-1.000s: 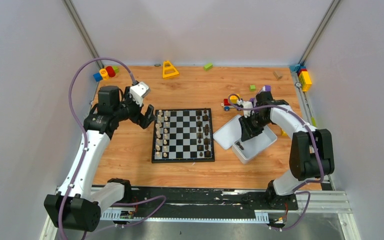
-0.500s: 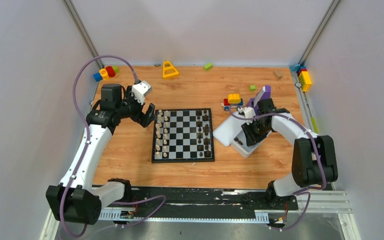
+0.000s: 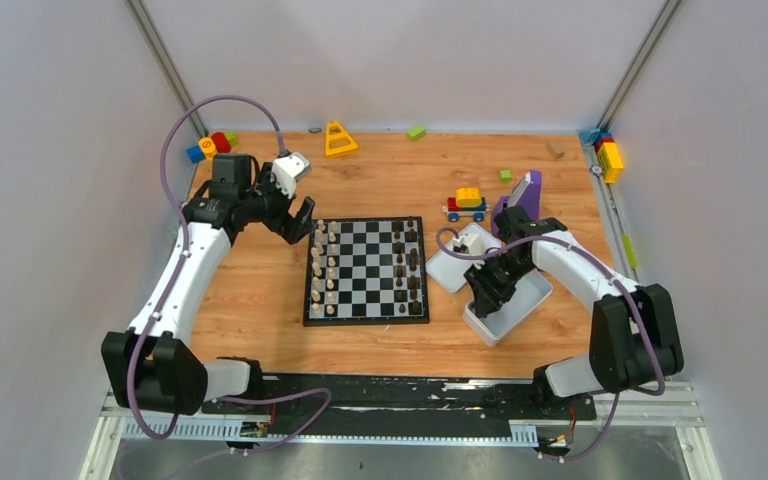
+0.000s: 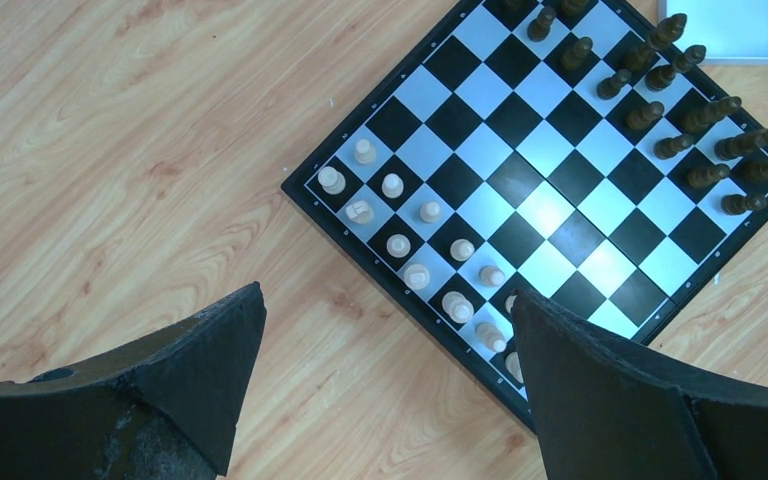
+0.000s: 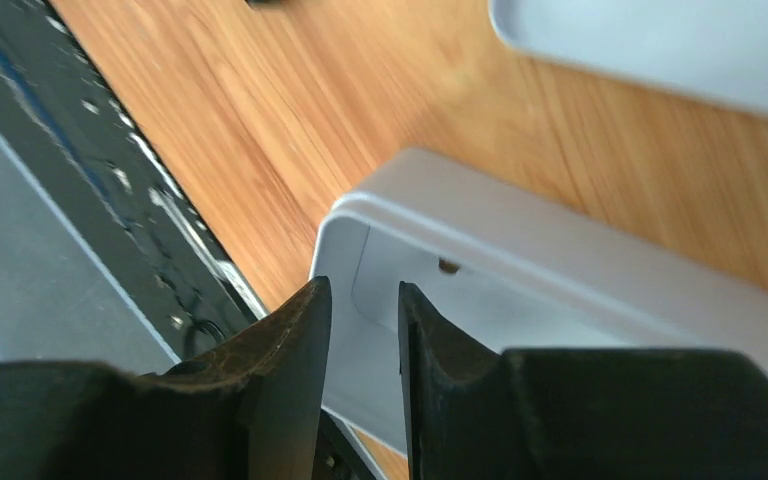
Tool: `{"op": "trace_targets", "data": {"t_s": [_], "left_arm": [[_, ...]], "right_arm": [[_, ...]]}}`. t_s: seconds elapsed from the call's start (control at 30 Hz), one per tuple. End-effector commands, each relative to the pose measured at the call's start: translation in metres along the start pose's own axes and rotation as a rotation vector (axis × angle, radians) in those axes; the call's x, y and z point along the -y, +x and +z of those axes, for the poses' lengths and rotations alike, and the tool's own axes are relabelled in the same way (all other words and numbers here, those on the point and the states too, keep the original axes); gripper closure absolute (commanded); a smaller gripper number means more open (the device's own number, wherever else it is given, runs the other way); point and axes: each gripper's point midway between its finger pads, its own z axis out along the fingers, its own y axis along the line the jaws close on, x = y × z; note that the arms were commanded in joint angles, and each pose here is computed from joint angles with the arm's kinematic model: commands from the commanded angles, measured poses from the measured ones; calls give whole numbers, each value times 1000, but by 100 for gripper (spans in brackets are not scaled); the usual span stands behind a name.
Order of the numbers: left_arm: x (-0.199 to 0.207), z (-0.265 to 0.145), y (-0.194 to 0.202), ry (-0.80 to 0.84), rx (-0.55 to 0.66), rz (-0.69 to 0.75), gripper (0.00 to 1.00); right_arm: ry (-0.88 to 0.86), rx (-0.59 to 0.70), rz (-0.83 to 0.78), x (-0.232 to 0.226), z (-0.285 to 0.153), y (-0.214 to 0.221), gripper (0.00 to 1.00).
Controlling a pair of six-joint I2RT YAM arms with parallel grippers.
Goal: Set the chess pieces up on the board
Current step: Adjust the storage box at the center of the board, then pick up the chess piece from the storage box.
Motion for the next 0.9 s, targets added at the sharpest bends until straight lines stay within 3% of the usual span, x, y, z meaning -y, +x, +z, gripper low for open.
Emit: {"op": "trace_targets", "data": {"t_s": [0.0, 0.2, 0.5, 0.73, 0.87], "left_arm": [[-12, 7, -18, 8, 28, 12, 0], [-20, 24, -21, 59, -17, -20, 0], [-18, 22, -31, 84, 26, 71, 0], [-18, 21, -30, 73, 40, 89, 0], [-18, 23, -27, 54, 57, 64, 0]], "right_arm": [[-151, 141, 2, -23, 0, -59, 68], [38, 143, 43, 35, -2, -87, 69], [204, 117, 45, 75, -64, -52, 67], [70, 191, 72, 46, -43, -49, 63], [91, 265, 43, 45, -18, -56, 60]]}}
